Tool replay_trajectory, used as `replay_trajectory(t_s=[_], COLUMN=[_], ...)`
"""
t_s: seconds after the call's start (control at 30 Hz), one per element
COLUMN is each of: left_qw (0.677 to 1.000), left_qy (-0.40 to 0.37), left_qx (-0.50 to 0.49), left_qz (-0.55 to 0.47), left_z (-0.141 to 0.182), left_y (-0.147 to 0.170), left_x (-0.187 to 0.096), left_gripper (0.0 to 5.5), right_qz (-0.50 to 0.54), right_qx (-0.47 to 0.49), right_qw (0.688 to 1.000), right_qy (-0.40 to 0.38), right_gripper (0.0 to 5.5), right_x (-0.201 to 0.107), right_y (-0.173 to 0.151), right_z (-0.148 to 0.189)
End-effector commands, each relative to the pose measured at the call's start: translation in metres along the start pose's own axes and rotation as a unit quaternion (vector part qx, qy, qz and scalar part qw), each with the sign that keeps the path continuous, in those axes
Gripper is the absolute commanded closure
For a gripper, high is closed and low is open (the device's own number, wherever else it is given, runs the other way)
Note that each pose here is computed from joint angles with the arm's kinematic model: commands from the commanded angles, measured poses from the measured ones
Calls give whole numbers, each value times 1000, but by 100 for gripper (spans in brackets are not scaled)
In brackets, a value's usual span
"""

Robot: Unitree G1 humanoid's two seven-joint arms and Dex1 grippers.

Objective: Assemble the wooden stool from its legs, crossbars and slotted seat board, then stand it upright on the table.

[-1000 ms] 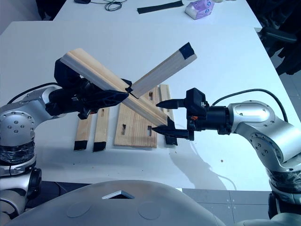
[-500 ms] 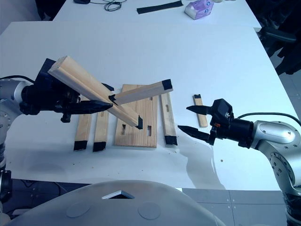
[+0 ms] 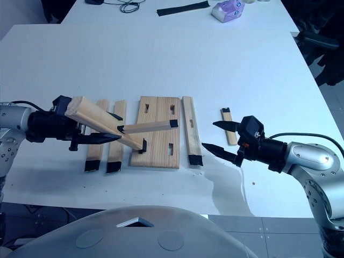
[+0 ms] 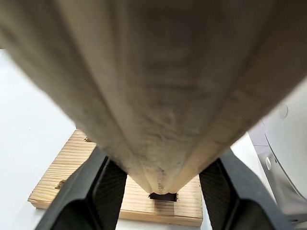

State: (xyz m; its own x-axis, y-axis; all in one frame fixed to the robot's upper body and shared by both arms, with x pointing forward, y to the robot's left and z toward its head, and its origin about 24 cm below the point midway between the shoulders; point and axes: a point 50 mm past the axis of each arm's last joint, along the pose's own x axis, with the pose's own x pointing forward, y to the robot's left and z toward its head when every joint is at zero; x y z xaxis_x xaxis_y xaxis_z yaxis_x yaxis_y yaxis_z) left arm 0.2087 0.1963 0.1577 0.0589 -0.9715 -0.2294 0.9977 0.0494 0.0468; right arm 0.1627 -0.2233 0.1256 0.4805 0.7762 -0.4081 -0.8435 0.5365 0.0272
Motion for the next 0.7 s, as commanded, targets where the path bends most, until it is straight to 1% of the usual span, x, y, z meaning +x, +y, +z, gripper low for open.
replay_trajectory(t_s=[0.03, 0.17, 0.4, 0.7], left_qw=[1000, 999, 1000, 1000], left_qy=[30, 33, 20, 10], left_qx=[0, 5, 14, 16], left_qz=[-3, -5, -5, -18], left_z=[-9, -8, 5, 18], left_y=[1, 2, 10, 9], left_x=[-2, -4, -5, -6], left_gripper=[338, 338, 338, 338], right_qz=[-1, -3, -8, -13], right_qx=[-7, -7, -5, 0], right_qw=[1000, 1000, 1000, 1000], right_qy=[-7, -7, -12, -16], right_gripper=[178, 178, 178, 178], right_x=[2, 3, 4, 4], right_y=[2, 2, 5, 8], right_z=[1, 1, 0, -1])
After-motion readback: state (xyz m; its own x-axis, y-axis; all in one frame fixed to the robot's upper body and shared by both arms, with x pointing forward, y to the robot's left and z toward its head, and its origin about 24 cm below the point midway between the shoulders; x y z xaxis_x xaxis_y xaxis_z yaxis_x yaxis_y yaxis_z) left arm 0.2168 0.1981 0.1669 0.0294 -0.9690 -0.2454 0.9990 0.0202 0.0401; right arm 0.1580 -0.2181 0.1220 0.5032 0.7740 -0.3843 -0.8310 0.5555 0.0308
